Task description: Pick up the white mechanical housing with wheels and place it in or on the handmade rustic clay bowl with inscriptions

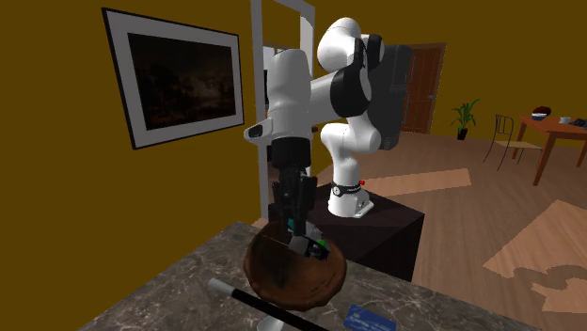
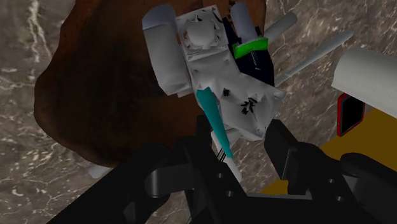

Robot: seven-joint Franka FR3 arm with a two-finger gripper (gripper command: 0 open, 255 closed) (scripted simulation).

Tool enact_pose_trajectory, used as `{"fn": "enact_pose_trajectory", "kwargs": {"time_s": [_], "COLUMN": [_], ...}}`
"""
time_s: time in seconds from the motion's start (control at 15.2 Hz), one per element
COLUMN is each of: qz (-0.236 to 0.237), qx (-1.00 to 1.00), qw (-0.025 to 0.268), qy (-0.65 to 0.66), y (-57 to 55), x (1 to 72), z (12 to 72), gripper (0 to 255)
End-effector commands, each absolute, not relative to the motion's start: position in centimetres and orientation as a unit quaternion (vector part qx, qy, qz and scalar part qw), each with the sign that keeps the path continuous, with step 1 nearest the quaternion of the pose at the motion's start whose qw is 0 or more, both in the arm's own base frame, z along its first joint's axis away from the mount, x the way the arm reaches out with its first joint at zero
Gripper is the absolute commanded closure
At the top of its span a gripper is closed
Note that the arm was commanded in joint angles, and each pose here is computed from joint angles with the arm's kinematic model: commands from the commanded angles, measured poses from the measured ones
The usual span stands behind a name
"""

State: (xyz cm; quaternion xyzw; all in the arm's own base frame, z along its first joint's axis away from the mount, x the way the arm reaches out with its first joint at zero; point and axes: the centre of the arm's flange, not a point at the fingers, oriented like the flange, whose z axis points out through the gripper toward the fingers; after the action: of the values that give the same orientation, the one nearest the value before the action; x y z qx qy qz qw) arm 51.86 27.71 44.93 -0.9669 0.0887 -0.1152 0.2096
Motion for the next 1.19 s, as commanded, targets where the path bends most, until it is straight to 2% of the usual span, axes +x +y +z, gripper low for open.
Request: {"fn": "enact_pose_trajectory", "kwargs": {"time_s": [0.0, 0.07, 0.13, 0.46, 0.73, 1.12], "qz": [-0.115, -0.115, -0.115, -0.115, -0.115, -0.115], "qx": [-0.967, -0.967, -0.967, -0.967, -0.967, -0.967], "qw": [0.210, 0.210, 0.210, 0.210, 0.210, 0.210], "qy": [0.089, 0.089, 0.089, 0.089, 0.089, 0.089], "y": [27.7, 27.7, 27.7, 27.7, 25.8, 25.8], "x": [51.9, 51.9, 51.9, 51.9, 50.6, 50.6], "z": [44.9, 44.9, 44.9, 44.9, 49.4, 49.4], "gripper": [255, 255, 0, 0, 0, 0]}}
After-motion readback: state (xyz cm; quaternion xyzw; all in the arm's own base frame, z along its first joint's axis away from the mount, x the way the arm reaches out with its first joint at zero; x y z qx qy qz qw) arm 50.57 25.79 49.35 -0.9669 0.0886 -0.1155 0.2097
